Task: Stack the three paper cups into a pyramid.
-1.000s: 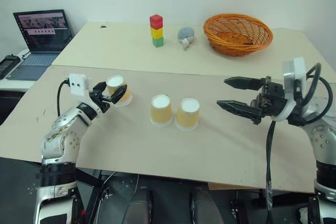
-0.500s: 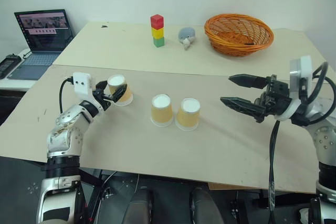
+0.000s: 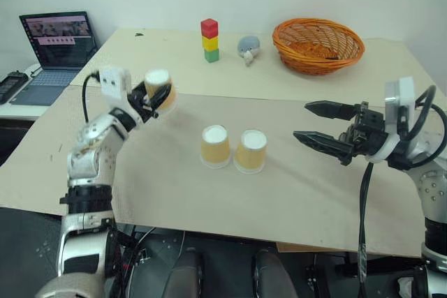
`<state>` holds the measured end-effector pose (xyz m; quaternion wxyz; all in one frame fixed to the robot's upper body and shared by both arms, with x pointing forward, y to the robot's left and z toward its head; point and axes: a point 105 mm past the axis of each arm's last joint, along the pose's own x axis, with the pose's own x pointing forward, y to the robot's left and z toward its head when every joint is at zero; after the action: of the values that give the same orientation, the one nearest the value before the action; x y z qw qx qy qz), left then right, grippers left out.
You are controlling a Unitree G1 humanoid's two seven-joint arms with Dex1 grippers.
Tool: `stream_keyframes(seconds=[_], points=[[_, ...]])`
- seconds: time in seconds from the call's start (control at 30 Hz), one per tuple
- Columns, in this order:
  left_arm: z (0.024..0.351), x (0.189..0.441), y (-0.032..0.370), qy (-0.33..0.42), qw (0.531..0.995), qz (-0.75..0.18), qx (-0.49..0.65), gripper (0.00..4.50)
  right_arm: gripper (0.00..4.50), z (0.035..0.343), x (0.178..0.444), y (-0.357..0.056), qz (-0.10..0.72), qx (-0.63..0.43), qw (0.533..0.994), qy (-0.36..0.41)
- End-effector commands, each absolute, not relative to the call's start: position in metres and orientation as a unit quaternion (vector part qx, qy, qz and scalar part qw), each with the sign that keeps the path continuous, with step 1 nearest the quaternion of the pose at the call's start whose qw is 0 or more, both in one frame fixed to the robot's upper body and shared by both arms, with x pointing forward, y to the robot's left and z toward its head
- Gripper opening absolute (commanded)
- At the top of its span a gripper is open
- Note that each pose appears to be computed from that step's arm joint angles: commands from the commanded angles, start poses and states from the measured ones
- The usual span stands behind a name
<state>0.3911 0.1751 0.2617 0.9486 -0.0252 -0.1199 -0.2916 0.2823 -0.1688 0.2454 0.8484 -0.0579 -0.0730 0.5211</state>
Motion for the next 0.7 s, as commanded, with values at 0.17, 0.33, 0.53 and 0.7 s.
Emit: stream_keyframes(seconds=[0.17, 0.33, 0.53, 0.7], points=[[0.296, 0.306, 0.109, -0.078, 0.8, -0.595, -0.003, 2.36, 4.5, 0.262, 0.276, -0.17, 0.518, -0.078, 0.845, -0.108], [0.311, 0.29, 0.095, -0.052, 0.744, -0.665, -0.033, 2.36, 4.5, 0.262, 0.27, -0.17, 0.52, -0.076, 0.844, -0.105], [0.312, 0.29, 0.087, -0.043, 0.725, -0.687, -0.033, 2.36, 4.5, 0.261, 0.269, -0.171, 0.513, -0.079, 0.849, -0.101], [0.28, 0.314, 0.083, 0.001, 0.738, -0.674, -0.018, 2.36, 4.5, 0.26, 0.264, -0.174, 0.504, -0.076, 0.854, -0.102]])
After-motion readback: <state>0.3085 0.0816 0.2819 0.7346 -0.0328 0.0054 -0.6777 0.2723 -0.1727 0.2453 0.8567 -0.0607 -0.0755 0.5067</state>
